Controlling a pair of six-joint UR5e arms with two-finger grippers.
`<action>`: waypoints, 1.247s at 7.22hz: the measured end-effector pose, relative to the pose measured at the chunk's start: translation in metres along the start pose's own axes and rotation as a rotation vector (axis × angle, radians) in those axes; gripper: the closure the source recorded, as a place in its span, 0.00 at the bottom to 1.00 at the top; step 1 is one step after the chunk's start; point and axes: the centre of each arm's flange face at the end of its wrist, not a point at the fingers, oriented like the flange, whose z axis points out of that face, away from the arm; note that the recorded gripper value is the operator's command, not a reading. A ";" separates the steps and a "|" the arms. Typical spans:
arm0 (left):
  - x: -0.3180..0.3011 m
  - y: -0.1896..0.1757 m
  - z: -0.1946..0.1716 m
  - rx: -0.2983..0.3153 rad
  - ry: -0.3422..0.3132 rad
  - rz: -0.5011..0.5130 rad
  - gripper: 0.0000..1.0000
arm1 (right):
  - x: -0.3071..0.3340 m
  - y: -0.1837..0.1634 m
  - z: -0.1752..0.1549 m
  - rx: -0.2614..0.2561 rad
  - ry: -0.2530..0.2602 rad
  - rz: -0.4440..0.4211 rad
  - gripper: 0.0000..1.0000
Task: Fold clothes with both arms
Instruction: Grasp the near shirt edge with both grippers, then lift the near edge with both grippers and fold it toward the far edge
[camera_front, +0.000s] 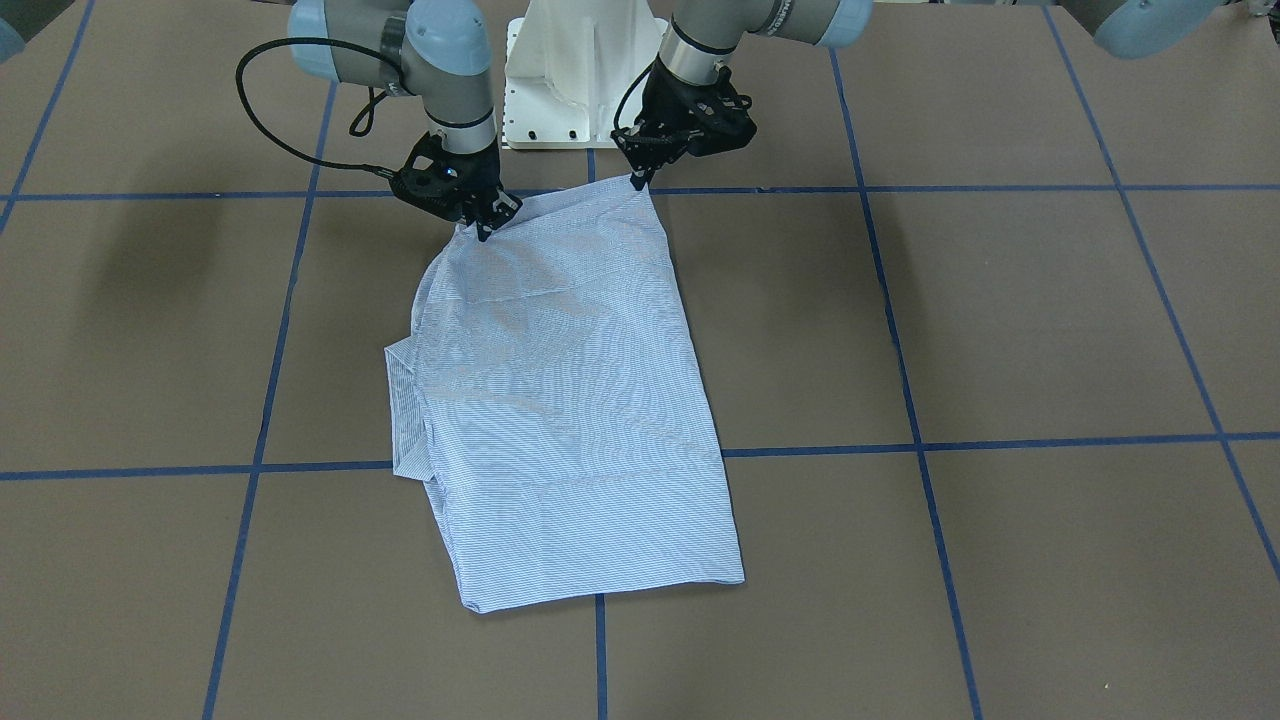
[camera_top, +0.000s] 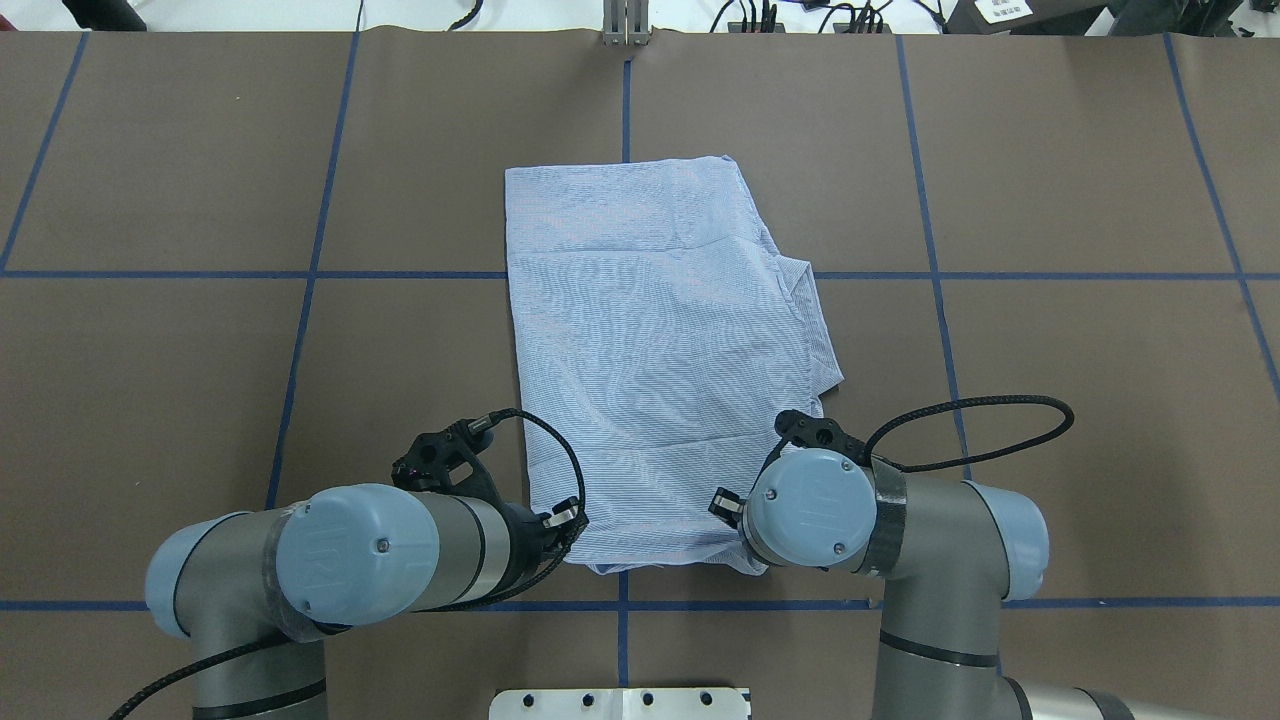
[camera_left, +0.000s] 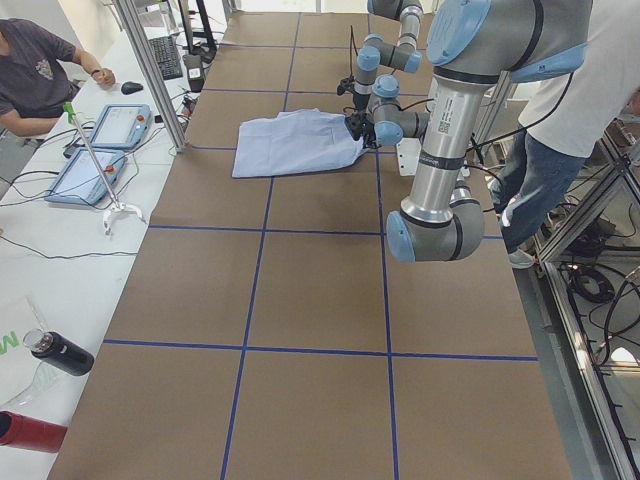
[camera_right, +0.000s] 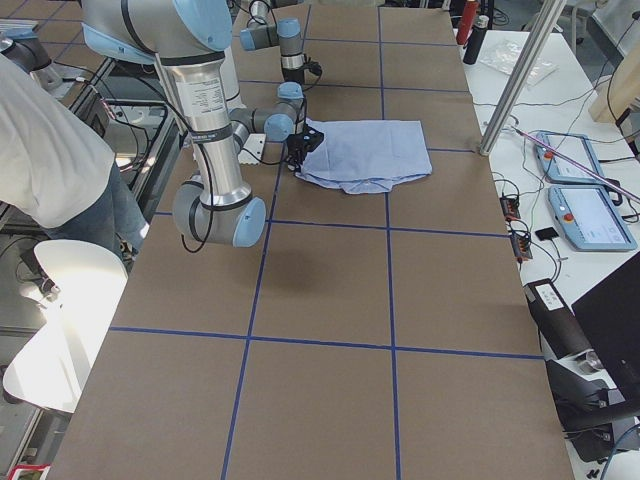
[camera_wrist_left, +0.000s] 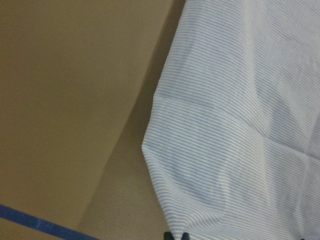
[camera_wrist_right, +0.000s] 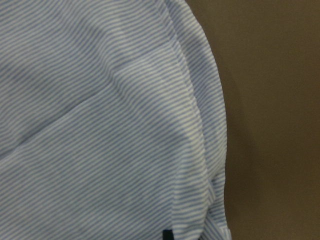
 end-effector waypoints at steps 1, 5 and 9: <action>0.002 0.001 -0.003 -0.003 0.007 0.001 1.00 | -0.002 0.000 -0.015 -0.009 -0.028 -0.001 1.00; 0.009 0.018 -0.060 -0.081 -0.015 0.010 1.00 | -0.002 0.004 -0.072 -0.129 -0.096 -0.004 1.00; 0.012 0.029 -0.088 -0.139 -0.032 0.021 1.00 | 0.010 -0.002 -0.114 -0.280 -0.008 0.034 1.00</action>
